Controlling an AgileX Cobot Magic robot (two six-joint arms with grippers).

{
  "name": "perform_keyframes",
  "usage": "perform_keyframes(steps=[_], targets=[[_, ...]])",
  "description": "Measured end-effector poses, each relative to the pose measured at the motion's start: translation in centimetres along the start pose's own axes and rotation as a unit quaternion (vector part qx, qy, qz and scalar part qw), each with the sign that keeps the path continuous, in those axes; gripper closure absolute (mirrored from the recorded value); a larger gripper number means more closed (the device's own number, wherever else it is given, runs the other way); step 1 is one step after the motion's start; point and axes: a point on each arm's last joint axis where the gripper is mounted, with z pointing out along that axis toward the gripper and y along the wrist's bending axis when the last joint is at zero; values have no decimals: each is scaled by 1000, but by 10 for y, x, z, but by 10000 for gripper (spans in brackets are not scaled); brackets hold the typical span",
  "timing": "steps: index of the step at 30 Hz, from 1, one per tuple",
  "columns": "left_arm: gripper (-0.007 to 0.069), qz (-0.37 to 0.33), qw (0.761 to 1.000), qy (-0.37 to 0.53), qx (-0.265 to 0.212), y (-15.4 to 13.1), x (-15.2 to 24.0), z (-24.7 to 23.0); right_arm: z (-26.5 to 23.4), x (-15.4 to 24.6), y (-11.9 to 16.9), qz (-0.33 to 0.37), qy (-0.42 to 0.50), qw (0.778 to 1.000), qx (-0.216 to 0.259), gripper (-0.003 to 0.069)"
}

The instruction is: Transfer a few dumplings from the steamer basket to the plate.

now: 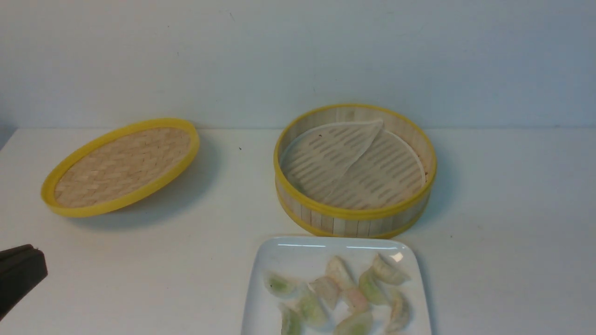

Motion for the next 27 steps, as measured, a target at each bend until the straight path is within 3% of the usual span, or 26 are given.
perform_keyframes(steps=[6,16,27], targets=[[631,39,997,0,-66,13,27,13,0,0,0,0,0,1000,0,671],[631,-2,974,-28,-224,33,144,31,0,0,0,0,0,1000,0,671],[631,-20,973,35,-227,33,165,32,0,0,0,2,1,1000,-1,671]])
